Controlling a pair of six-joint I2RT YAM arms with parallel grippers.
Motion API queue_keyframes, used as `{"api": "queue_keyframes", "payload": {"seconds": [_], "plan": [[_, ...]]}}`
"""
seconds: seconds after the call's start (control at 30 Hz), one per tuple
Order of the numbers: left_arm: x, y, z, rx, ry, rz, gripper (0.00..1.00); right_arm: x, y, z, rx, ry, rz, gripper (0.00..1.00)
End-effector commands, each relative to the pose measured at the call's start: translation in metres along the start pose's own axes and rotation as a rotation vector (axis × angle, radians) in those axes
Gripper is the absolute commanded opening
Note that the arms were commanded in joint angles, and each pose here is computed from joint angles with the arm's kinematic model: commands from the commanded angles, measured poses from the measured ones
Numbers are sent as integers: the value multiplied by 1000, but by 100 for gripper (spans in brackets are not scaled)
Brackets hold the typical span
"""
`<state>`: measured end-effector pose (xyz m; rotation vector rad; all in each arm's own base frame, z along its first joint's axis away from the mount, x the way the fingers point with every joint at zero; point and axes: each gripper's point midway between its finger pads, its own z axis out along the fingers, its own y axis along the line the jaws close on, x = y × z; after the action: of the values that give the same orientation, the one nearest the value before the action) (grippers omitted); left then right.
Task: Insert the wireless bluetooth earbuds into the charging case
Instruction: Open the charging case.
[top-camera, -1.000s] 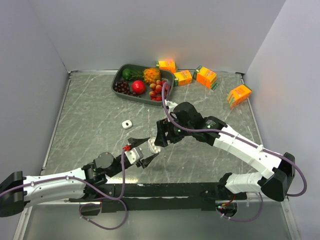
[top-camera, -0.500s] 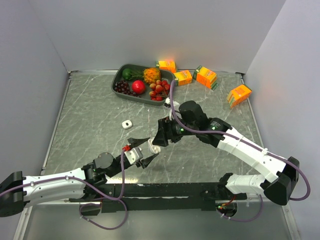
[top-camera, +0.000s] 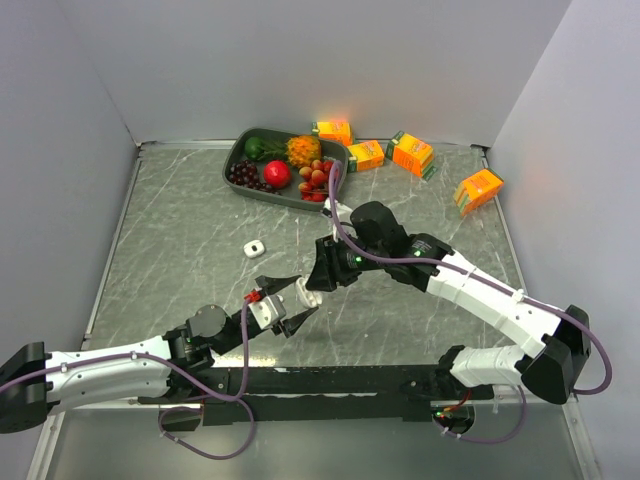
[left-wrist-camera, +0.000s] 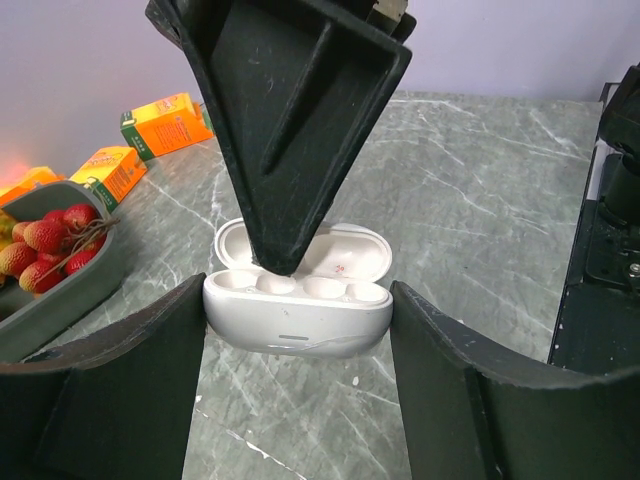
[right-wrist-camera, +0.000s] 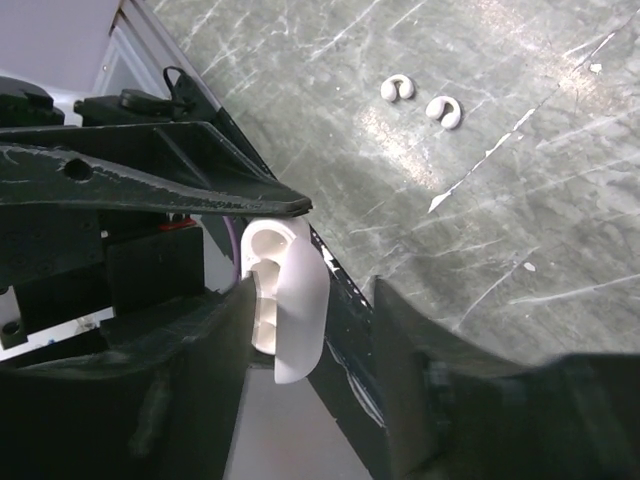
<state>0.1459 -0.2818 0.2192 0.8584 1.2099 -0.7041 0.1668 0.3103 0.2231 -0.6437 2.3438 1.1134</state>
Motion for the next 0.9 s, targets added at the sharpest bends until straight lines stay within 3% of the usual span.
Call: {"api": "queue_keyframes", "payload": {"seconds": [0.0, 0.2, 0.33, 0.47, 0.57, 0.6, 0.67, 0.7, 0.77, 0.8, 0.87], "plan": [[-33, 4, 5, -14, -86, -13, 1, -7, 1, -2, -12, -27, 0, 48], [-34, 4, 5, -13, -90, -18, 1, -6, 3, -5, -25, -29, -3, 27], [-33, 5, 5, -21, -89, -20, 1, -6, 5, -8, -42, -36, -12, 3], [-30, 5, 5, -26, -84, -18, 6, -8, 10, -14, -50, -48, -42, 0], [-30, 6, 6, -29, -82, -17, 30, -13, 12, -21, -45, -66, -71, 0], [-30, 7, 6, -33, -82, -17, 44, -14, 12, -24, -39, -70, -87, 0], [-31, 9, 6, -49, -83, -21, 55, -18, 13, -28, -26, -75, -110, 0], [-31, 11, 6, -56, -85, -24, 65, -19, 14, -30, -23, -78, -118, 0], [-33, 13, 5, -70, -88, -26, 72, -24, 14, -36, 1, -88, -132, 0], [-33, 15, 5, -76, -85, -27, 96, -27, 13, -38, 11, -95, -149, 0], [-32, 16, 4, -83, -79, -25, 96, -31, 13, -44, 38, -102, -166, 0]]}}
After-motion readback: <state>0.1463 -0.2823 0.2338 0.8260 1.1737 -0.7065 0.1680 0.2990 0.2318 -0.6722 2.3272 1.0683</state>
